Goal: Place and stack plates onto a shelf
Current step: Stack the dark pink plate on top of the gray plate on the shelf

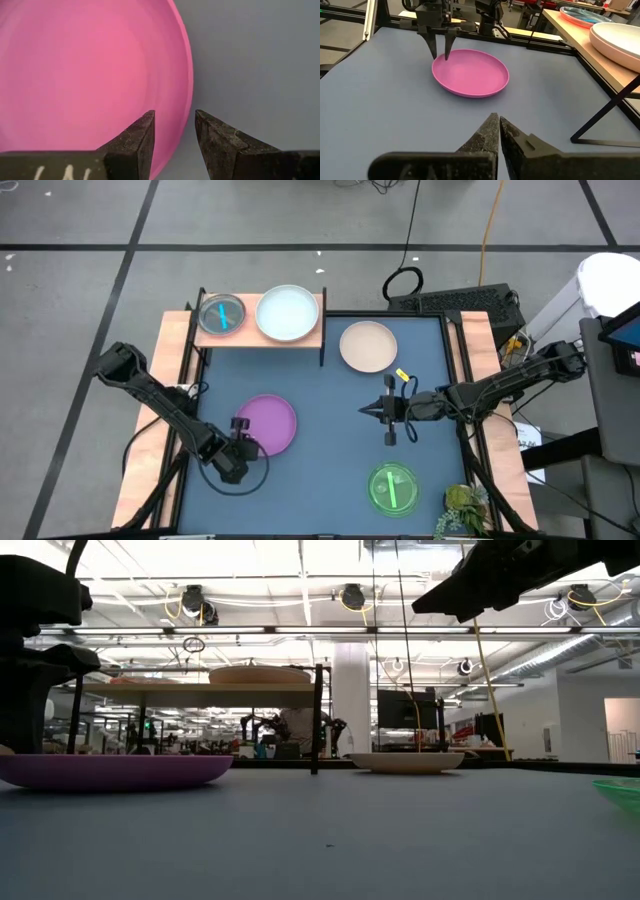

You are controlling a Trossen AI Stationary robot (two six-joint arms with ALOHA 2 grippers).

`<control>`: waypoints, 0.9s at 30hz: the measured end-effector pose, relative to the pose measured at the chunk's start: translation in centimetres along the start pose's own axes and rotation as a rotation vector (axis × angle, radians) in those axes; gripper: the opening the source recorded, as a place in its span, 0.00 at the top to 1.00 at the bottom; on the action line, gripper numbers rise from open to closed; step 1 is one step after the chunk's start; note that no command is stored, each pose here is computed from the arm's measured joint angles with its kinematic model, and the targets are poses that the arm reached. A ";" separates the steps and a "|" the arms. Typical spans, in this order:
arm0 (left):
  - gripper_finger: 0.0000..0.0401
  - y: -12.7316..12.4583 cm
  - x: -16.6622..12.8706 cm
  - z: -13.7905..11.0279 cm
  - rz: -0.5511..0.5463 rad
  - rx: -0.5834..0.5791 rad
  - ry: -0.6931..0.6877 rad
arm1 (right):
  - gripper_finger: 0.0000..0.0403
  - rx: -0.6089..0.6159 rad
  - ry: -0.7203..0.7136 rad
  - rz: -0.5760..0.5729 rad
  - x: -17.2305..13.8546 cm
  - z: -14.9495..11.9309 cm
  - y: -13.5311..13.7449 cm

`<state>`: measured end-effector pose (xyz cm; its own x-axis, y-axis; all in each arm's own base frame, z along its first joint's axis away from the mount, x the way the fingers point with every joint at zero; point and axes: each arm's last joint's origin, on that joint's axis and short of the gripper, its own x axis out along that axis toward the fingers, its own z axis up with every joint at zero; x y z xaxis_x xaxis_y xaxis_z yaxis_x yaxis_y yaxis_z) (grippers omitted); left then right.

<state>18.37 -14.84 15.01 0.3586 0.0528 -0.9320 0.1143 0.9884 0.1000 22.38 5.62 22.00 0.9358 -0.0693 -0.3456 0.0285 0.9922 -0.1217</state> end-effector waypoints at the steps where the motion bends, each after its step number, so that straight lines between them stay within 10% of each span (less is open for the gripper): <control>1: 0.65 0.0 0.1 -0.2 -0.002 0.001 0.007 | 1.00 0.000 0.000 0.000 0.0 0.0 0.0; 15: 0.97 0.2 0.6 -0.7 0.006 0.129 0.007 | 1.00 0.000 0.000 0.000 0.0 0.0 0.0; 27: 0.97 -0.9 -1.6 2.3 -0.059 0.329 -0.089 | 1.00 -0.031 -0.045 0.103 1.7 -0.3 0.9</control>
<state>19.79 -16.15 17.18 0.4203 -0.0295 -0.9069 0.4243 0.8898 0.1677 23.94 6.39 21.02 0.9479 0.0383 -0.3162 -0.0789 0.9901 -0.1165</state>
